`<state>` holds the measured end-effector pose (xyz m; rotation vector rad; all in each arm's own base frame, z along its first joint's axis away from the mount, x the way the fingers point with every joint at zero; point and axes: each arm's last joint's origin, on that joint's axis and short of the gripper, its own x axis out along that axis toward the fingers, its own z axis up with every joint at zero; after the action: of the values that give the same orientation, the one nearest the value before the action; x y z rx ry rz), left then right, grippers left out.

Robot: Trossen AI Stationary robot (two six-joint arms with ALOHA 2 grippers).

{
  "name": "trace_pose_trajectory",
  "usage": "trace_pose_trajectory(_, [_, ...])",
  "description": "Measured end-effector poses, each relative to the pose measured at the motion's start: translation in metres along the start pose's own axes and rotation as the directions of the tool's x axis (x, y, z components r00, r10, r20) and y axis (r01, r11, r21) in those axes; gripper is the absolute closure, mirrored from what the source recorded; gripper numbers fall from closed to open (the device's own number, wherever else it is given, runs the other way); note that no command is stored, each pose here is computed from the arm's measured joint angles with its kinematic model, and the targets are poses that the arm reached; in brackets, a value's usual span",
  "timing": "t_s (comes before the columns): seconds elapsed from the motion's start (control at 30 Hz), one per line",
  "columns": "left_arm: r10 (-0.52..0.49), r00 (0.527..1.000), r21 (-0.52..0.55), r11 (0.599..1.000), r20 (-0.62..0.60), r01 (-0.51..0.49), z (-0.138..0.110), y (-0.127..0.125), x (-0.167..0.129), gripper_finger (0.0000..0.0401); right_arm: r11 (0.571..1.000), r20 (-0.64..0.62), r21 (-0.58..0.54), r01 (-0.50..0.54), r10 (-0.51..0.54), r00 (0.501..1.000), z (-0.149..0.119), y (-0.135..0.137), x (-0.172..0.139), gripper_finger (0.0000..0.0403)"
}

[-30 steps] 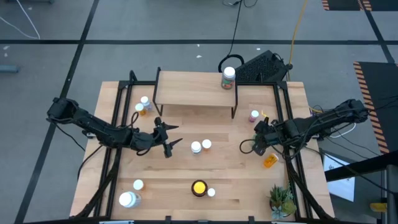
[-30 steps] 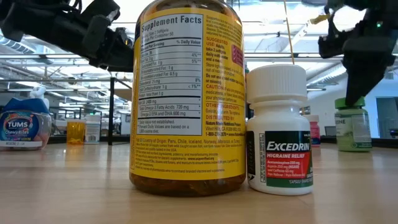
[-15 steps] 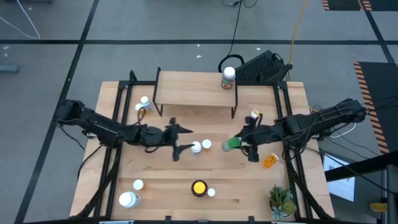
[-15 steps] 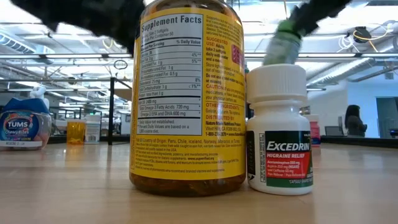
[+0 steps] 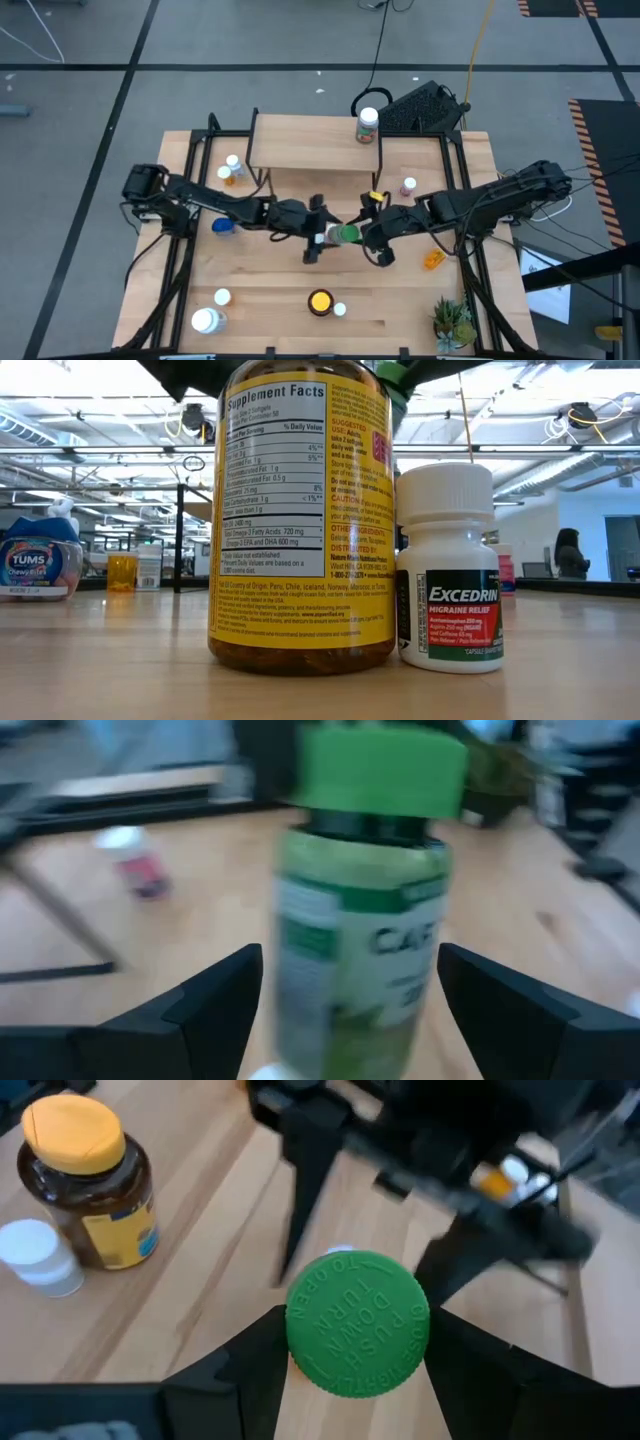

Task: Pick and place medicine bottles onto shelf by color
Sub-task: Put the light green pill bottle on the shelf

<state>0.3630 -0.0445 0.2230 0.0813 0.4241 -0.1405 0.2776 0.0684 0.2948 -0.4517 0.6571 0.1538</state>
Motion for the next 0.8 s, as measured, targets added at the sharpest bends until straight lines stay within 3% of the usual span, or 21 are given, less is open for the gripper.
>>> trace_pose_trajectory(0.17, [-0.065,0.997,0.020,0.998,-0.033,0.066,-0.003,0.000,0.006,0.0097,1.000,0.000,-0.022,-0.018,0.018,1.000,0.000,0.001,0.002,0.0206])
trace_pose_trajectory(0.43, [-0.062,0.998,0.042,0.997,-0.031,0.063,-0.003,0.002,0.006,0.0201,0.999,0.011,-0.017,-0.030,0.030,0.999,0.000,0.001,0.002,0.0204])
trace_pose_trajectory(0.53, [-0.053,0.998,0.039,0.998,-0.031,0.054,-0.003,0.002,0.006,0.0202,0.999,0.009,0.025,-0.022,0.022,1.000,0.000,-0.001,0.002,0.0200])
trace_pose_trajectory(0.6, [-0.014,0.999,0.043,0.999,-0.033,0.015,-0.002,0.002,0.006,0.0202,0.996,0.004,0.084,0.001,-0.001,1.000,-0.001,-0.004,0.002,0.0189])
trace_pose_trajectory(0.67, [0.086,0.996,0.065,0.994,-0.024,-0.085,-0.001,0.002,0.006,0.0198,0.988,0.001,0.148,0.048,-0.048,0.999,-0.001,-0.008,-0.001,0.0169])
trace_pose_trajectory(0.8, [0.358,0.934,0.116,0.928,-0.006,-0.355,0.002,0.001,0.004,0.0177,0.939,0.015,0.307,0.158,-0.170,0.985,0.000,-0.020,-0.015,0.0118])
